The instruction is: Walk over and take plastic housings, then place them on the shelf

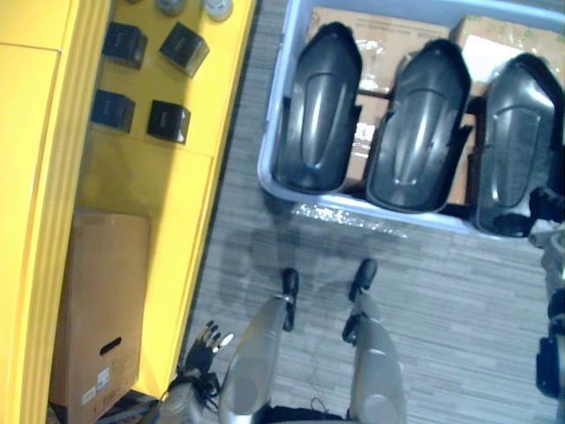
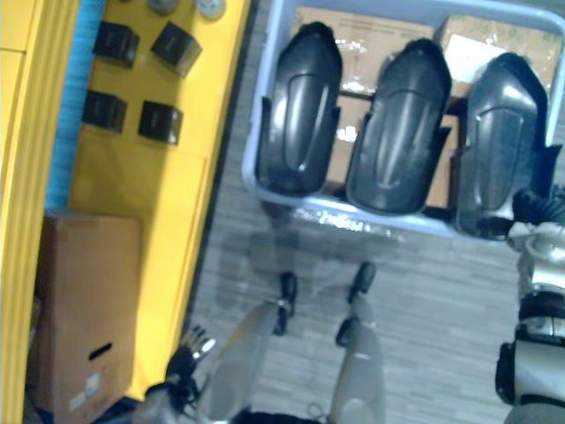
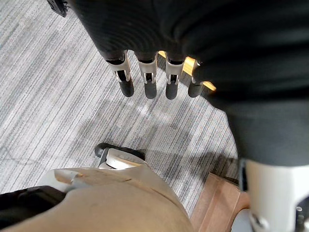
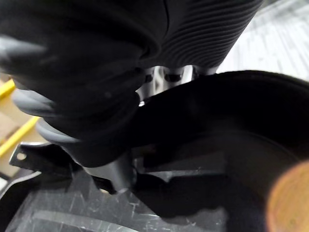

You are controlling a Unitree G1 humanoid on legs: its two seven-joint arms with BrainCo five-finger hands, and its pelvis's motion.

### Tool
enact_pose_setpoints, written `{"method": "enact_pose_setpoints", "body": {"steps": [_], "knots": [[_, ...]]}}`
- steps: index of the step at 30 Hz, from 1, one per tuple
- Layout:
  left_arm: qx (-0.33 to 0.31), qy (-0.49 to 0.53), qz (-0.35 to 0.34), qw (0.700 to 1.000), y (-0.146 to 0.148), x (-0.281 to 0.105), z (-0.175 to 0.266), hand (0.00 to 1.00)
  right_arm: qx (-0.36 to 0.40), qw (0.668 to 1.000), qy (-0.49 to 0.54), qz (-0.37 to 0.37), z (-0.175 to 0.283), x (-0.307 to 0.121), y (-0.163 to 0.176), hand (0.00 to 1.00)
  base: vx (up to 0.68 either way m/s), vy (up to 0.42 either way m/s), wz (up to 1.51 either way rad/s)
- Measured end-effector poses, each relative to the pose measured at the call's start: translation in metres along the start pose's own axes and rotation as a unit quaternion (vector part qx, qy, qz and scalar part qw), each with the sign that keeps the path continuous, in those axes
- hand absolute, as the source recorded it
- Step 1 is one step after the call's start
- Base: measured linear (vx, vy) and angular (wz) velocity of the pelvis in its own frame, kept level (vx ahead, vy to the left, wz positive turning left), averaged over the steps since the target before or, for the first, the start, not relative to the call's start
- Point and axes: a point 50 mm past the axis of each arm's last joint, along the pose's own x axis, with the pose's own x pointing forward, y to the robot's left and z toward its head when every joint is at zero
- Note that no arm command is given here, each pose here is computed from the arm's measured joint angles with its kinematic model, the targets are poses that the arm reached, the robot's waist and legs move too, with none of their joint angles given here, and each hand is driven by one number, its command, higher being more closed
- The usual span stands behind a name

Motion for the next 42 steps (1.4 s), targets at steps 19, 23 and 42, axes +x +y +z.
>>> {"method": "enact_pose_setpoints", "body": {"steps": [19,23,42], "knots": [[-0.003,-0.021,-0.005,1.000,-0.004,0.000,0.005,0.00,-0.020,1.000,-0.020,0.002,-0.002,-0.006,0.005,1.00,0.00,0.000,0.00],[-0.011,-0.043,-0.016,0.999,-0.010,0.000,0.012,0.00,-0.012,0.999,-0.046,0.000,0.008,-0.009,0.010,1.00,0.01,-0.008,0.00],[-0.064,-0.163,-0.004,0.985,0.001,-0.013,0.067,0.00,0.056,0.991,-0.102,-0.070,-0.019,-0.067,0.004,1.00,0.07,-0.030,0.03]]}}
